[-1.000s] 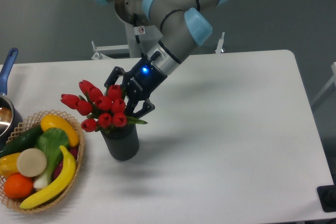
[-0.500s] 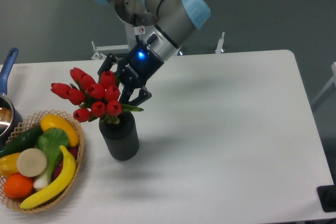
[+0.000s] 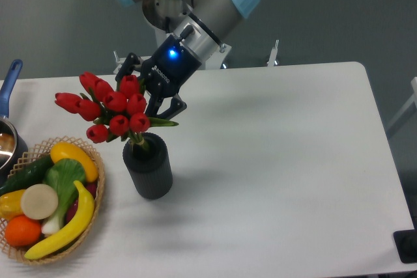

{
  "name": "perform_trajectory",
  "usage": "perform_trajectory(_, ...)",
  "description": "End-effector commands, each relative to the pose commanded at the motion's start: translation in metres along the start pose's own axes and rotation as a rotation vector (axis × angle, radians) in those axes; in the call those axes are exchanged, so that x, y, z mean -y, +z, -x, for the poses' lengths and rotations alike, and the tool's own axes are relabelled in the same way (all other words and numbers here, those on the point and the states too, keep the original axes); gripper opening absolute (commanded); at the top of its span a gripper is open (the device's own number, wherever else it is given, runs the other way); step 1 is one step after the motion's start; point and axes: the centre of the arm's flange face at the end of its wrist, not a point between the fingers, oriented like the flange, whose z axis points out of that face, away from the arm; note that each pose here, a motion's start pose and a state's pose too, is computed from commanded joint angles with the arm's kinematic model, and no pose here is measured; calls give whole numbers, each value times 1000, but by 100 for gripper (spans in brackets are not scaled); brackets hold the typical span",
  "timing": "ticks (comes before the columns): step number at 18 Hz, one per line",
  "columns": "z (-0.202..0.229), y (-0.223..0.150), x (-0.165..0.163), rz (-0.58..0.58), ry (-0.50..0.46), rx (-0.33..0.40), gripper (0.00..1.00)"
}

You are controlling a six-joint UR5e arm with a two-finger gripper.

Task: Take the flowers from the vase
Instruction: 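Lift the gripped tulips straight up out of the black vase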

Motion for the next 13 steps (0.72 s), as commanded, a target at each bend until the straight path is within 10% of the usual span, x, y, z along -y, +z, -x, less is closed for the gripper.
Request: perform_trajectory(13,2,-16,40,-60,17,5,59)
